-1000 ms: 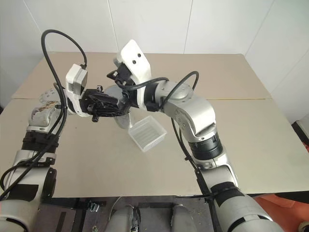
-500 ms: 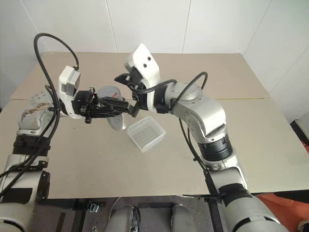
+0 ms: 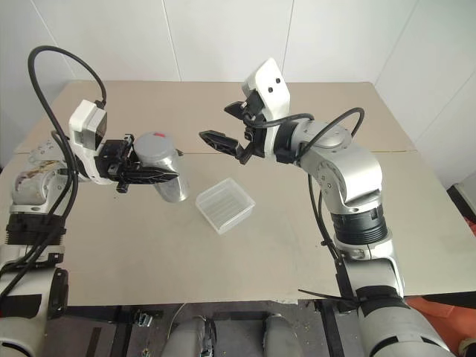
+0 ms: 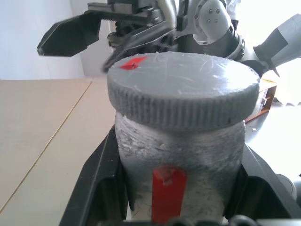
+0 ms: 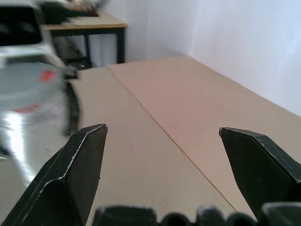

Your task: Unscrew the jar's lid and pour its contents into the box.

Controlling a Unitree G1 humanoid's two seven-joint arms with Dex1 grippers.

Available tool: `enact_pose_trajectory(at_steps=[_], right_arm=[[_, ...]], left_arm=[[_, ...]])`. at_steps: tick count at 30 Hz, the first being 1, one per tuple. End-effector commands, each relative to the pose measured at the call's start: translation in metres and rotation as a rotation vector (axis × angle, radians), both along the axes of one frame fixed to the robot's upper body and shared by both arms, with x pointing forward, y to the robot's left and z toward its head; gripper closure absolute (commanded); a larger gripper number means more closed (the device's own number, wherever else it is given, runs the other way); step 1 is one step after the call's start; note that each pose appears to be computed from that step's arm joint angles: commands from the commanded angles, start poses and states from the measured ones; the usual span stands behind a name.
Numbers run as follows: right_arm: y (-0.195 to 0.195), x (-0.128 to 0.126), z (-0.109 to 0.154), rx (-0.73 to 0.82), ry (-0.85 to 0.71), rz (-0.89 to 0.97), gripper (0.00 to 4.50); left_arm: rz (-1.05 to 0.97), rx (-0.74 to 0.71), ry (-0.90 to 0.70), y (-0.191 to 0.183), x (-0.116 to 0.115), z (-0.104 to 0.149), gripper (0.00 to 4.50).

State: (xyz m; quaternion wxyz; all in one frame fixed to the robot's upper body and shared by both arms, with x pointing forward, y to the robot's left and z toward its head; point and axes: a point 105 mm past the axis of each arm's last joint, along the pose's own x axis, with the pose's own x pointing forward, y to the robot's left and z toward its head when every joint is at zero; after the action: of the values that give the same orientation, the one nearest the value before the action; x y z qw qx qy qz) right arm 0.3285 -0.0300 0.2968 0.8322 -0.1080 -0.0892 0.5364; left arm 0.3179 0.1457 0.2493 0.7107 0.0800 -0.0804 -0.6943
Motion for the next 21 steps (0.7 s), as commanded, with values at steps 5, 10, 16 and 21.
enact_pose_trajectory(at_steps=[5, 10, 16, 21], right_arm=[[0.033, -0.043, 0.019, 0.019, -0.065, 0.206, 0.03], [0.053, -0.031, 0.015, 0.0, -0.085, 0.148, 0.03], [0.058, -0.018, 0.013, -0.007, -0.087, 0.093, 0.03], [0.048, -0.016, 0.016, 0.004, -0.086, 0.091, 0.03]], left_arm=[[-0.013, -0.022, -0.049, -0.011, 0.009, 0.007, 2.46], [-0.033, -0.025, -0.052, -0.016, 0.01, 0.007, 2.46], [-0.035, -0.024, -0.056, -0.014, 0.009, 0.008, 2.46], [-0.027, -0.019, -0.06, -0.01, 0.007, 0.008, 2.46]])
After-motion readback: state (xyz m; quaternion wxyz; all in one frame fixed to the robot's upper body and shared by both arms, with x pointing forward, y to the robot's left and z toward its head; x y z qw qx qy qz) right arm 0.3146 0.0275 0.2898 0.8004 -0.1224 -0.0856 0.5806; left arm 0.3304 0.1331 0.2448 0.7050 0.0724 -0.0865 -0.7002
